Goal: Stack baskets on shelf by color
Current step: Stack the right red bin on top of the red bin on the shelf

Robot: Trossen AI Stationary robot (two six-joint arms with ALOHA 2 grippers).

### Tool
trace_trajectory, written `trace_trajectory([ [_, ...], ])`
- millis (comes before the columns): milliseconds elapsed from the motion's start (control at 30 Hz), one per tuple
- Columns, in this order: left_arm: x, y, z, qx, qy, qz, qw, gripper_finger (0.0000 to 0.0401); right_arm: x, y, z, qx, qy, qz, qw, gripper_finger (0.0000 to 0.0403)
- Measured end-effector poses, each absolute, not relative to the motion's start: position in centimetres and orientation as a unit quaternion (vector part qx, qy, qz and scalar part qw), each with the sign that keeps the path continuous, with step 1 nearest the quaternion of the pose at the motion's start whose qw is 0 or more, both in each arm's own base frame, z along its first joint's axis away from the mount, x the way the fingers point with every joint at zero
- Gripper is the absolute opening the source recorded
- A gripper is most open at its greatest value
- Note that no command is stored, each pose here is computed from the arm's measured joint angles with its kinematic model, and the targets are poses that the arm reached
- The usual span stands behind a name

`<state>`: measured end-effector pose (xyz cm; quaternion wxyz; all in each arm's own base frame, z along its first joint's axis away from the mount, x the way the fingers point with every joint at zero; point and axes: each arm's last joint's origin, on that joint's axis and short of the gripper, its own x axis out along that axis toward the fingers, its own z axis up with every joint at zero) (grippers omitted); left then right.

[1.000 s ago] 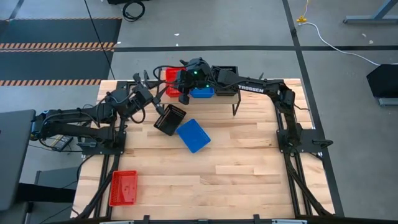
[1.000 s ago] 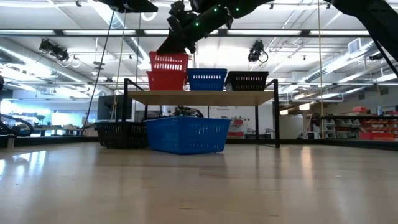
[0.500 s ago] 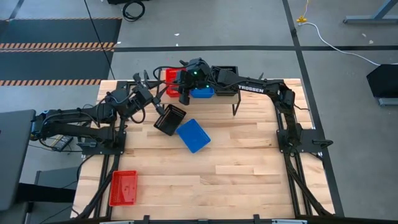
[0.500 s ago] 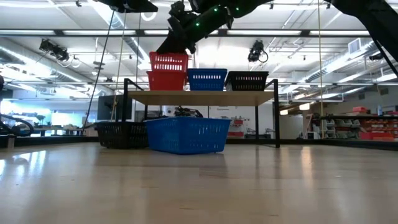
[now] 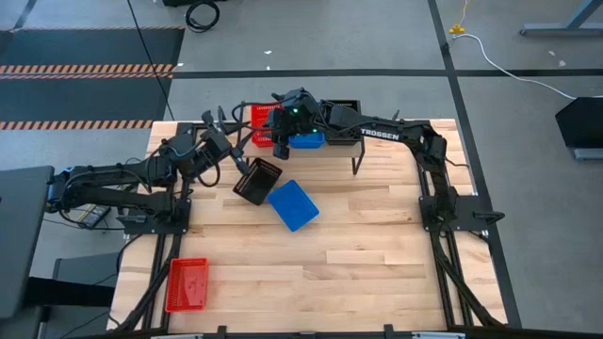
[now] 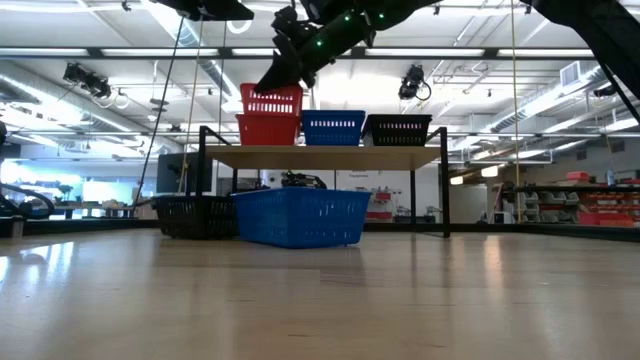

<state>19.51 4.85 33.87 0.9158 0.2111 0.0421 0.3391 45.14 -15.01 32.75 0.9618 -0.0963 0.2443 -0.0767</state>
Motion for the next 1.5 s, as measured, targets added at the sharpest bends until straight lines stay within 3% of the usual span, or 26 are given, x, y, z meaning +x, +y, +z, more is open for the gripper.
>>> trace_trajectory([
  [333,19.5,4.9,33.9,0.217,0.044,0.339,0.914,0.0119,45.1,-15.1,32.7,-0.103,0.243,-0.073,0.962,0.0023],
  [433,19.5,4.9,33.9,0.216,0.044,0.339,0.914,0.0119,45.1,-15.2,32.7,-0.104,0.242,-0.071,0.962,0.0011],
  [867,19.5,4.9,33.9,0.216,0.044,0.339,0.915,0.0119,45.2,-15.2,32.8,-0.129,0.238,-0.066,0.96,0.0014],
  [1233,19.5,4.9,33.8,0.217,0.045,0.339,0.914,0.0119,46.2,-15.7,30.4,-0.109,0.253,-0.029,0.961,0.0095],
  [1500,19.5,4.9,33.9,0.217,0.045,0.339,0.914,0.0119,46.2,-15.5,30.4,-0.104,0.248,-0.012,0.963,0.011],
])
